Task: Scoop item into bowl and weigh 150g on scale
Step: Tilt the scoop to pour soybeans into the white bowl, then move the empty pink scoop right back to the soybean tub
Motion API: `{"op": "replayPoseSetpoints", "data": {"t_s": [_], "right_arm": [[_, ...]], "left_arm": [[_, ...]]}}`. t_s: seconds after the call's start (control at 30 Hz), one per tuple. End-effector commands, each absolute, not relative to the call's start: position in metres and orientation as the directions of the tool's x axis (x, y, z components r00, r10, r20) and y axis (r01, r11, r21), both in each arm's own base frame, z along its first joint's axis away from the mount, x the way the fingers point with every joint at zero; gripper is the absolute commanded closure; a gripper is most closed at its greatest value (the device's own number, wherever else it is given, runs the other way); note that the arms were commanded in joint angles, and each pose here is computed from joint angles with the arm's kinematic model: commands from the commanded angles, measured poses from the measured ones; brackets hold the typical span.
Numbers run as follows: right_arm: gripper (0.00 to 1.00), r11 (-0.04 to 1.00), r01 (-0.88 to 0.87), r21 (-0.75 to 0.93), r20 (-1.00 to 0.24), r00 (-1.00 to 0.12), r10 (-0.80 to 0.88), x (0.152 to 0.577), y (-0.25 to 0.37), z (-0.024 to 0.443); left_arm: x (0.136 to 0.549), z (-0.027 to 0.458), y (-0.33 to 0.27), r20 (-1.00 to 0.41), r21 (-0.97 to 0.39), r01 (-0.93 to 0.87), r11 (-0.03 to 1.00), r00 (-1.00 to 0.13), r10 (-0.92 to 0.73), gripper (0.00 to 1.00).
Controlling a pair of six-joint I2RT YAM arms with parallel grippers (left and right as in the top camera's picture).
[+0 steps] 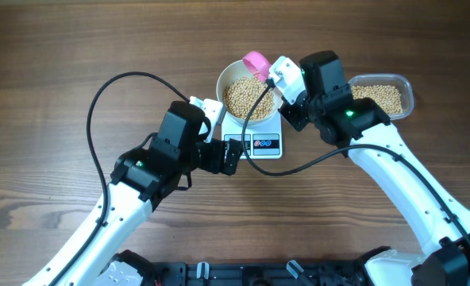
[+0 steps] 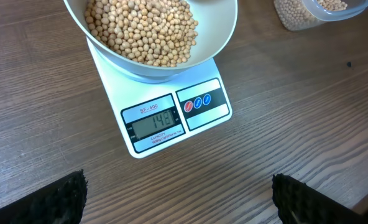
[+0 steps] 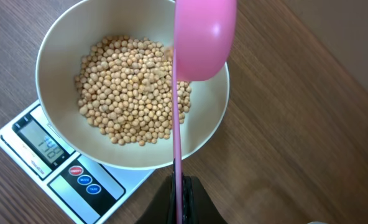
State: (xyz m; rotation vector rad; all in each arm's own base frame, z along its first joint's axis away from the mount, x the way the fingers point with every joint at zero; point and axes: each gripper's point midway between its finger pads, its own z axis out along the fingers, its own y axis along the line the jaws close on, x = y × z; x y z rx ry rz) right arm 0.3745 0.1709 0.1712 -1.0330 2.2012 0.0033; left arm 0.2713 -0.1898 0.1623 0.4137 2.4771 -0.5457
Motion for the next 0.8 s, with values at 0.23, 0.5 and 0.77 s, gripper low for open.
{"op": "replayPoseSetpoints", "data": {"t_s": [0.23,0.5,0.77], "right_arm": [[0.96,0.607,-0.701,-0.375,-0.573,-0.339,-0.746,0.376,0.17,0.187],[0.96,0.615,-0.681,-0.397,-0.609,-0.306,-0.732,0.384,0.174,0.199],[0.96,0.656,-0.711,-0.253,-0.658,-0.371,-0.656,0.37,0.187,0.193]], "left_arm": [[0.272,0.162,-0.19,-0.592,-0.271,0.415,0.868,-0.783,0.189,0.0],[0.272,0.162,-0.19,-0.592,-0.271,0.415,0.868,-0.783,0.189,0.0],[0.272,0.162,-0.19,-0.592,-0.271,0.415,0.869,-0.784,0.189,0.0]]}}
